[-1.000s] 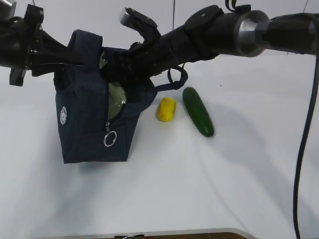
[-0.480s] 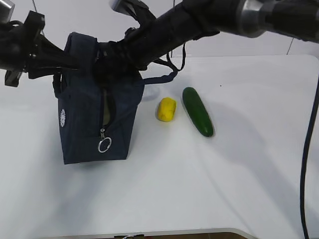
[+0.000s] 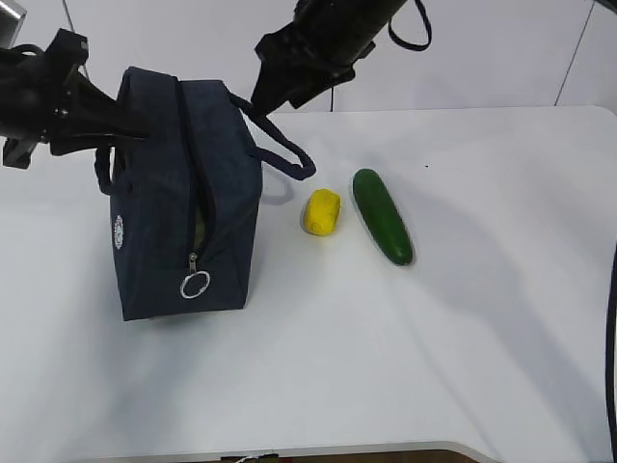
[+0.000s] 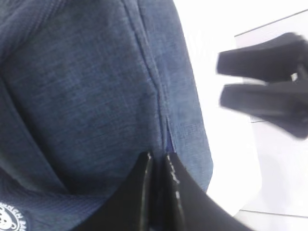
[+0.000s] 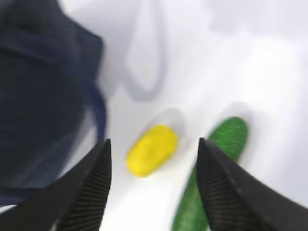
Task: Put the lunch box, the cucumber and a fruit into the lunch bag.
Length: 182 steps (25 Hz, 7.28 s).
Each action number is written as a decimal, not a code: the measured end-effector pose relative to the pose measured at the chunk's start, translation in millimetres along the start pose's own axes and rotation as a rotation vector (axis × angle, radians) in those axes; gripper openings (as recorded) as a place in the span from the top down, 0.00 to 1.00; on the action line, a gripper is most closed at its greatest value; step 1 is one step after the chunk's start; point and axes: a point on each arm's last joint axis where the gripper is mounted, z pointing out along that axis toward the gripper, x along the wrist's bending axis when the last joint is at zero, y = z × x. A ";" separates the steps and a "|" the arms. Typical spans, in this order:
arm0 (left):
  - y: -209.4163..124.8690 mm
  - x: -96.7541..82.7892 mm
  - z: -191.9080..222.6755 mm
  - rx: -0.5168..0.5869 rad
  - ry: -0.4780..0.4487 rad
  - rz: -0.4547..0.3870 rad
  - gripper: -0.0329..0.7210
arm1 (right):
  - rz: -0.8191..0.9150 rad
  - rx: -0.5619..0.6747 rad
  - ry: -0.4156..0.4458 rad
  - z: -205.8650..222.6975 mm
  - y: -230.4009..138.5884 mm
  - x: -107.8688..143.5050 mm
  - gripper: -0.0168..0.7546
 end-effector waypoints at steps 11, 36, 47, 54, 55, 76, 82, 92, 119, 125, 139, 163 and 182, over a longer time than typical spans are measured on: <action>-0.4 0.9 0.0 0.004 0.009 0.009 0.95 | 0.216 0.050 -0.236 -30.9 -25.1 -73.1 0.39; -0.7 1.0 0.0 0.008 0.011 0.012 0.95 | 0.460 0.253 -0.253 51.7 -76.1 -104.6 0.20; -1.3 0.6 0.0 0.014 0.006 0.012 0.95 | 0.456 0.210 -0.287 60.9 -76.5 -112.3 0.21; -1.5 0.5 0.0 0.017 0.005 0.012 0.95 | 0.470 0.236 -0.283 77.5 -85.8 -118.1 0.21; -1.5 0.5 0.0 0.017 0.005 0.012 0.95 | 0.473 0.240 -0.282 79.3 -86.9 -118.6 0.21; -2.1 0.1 0.0 0.023 0.001 0.012 0.95 | 0.476 0.234 -0.286 84.1 -88.6 -120.9 0.49; -2.4 -0.1 -0.1 0.026 -0.001 0.012 0.95 | 0.466 0.249 -0.273 67.0 -75.9 -115.5 0.50; -2.6 -0.3 -0.1 0.029 -0.004 0.015 0.95 | 0.425 0.000 -0.235 15.5 -22.0 -99.4 0.50; -2.5 -5.3 -0.1 0.026 -0.058 0.025 0.95 | 0.467 -0.163 0.376 21.3 28.5 10.7 0.50; -3.6 -6.3 -0.2 0.038 -0.069 0.025 0.95 | 0.490 -0.136 0.336 40.5 21.8 0.5 0.50; -2.1 -9.1 -0.4 0.021 -0.100 0.020 0.95 | 0.500 -0.091 0.305 85.6 11.3 0.8 0.50; 2.5 4.1 -4.3 -0.006 0.003 0.070 0.95 | 0.249 -0.200 0.133 30.2 35.0 8.4 0.38; 8.0 18.4 -20.8 0.002 0.008 0.049 0.95 | 0.143 -0.136 -0.394 10.1 27.6 -30.5 0.38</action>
